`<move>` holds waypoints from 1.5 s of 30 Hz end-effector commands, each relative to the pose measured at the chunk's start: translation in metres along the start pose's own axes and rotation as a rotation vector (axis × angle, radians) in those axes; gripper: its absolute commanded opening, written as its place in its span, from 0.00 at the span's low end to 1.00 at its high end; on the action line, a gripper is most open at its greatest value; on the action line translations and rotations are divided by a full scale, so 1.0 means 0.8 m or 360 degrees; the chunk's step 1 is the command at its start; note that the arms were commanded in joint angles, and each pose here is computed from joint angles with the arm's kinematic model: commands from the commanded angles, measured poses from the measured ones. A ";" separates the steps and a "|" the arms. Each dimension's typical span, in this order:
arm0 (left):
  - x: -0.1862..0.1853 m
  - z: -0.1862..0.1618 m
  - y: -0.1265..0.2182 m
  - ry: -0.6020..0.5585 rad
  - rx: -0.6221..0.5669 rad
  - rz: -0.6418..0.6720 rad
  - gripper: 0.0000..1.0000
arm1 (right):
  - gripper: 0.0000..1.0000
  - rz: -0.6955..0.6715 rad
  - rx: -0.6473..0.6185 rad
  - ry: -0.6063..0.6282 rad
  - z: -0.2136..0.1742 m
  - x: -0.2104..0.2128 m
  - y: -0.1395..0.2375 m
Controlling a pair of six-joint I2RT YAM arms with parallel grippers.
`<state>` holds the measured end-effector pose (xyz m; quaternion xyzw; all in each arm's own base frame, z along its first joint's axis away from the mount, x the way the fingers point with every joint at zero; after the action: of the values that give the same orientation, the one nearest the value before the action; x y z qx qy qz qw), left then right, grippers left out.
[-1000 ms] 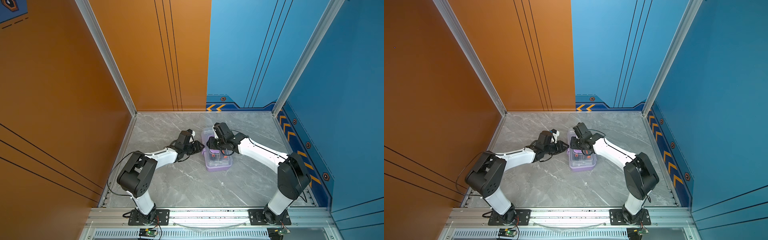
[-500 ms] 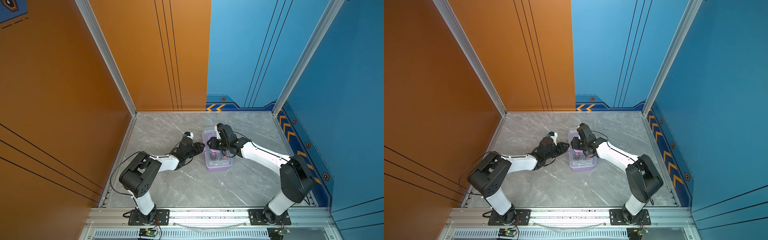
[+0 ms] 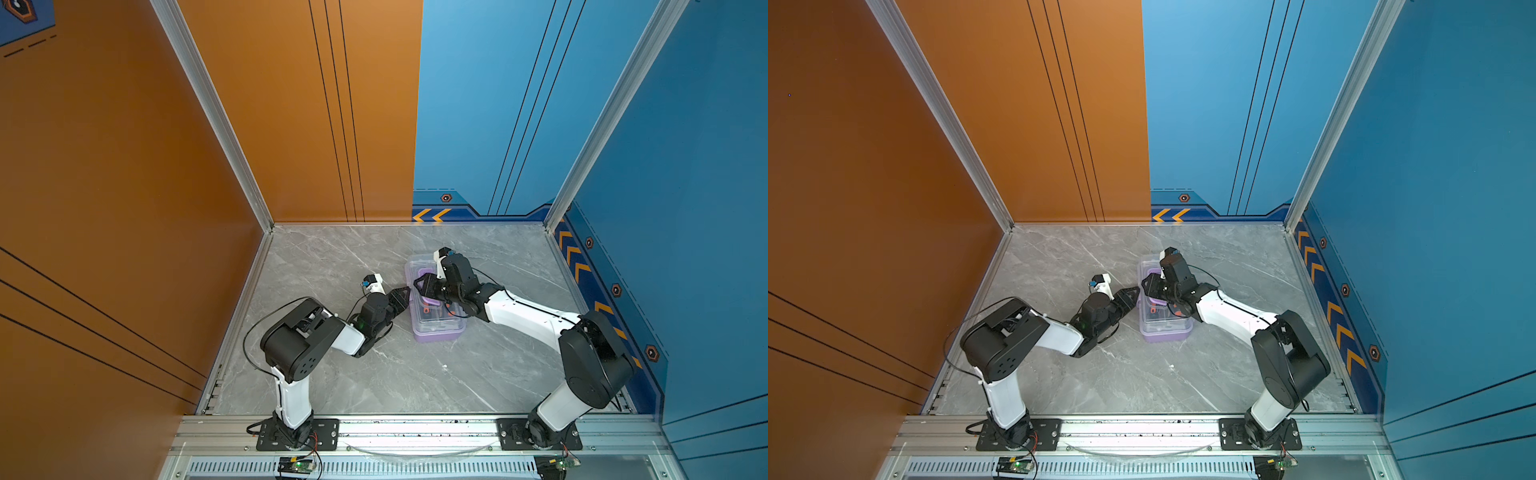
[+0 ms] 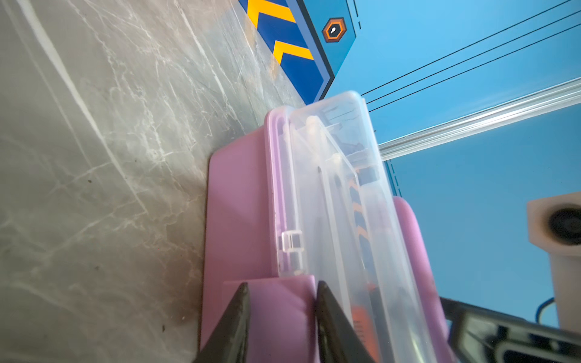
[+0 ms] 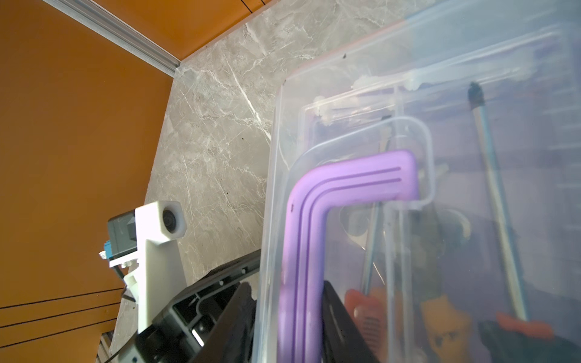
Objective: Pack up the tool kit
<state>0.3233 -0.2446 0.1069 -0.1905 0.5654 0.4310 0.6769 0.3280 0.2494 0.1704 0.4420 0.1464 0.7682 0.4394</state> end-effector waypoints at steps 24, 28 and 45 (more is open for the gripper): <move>-0.024 0.008 0.037 -0.0212 0.0395 0.0185 0.71 | 0.40 -0.0305 0.0411 -0.0002 -0.038 -0.027 0.017; -0.040 0.030 0.042 -0.0319 0.0384 0.0285 0.76 | 0.41 -0.0305 0.0334 0.0018 -0.009 -0.014 0.029; -0.102 0.131 0.102 -0.1213 -0.0066 0.0804 0.98 | 1.00 -0.0651 -0.0280 0.0355 0.081 -0.003 0.162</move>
<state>0.3259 -0.1738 0.2367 0.0659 0.3704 0.5798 0.7227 0.3125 0.1911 0.2721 0.3454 0.1937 0.7429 0.5396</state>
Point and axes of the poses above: each gripper's point midway between its finger pads, its own y axis back along the fingers, its own x axis along the line the jaws close on, z = x × y, the point moved 7 cm from there along y, back along the fingers, and after that the axes turned 6 degrees about y, right-handed, at the moved point
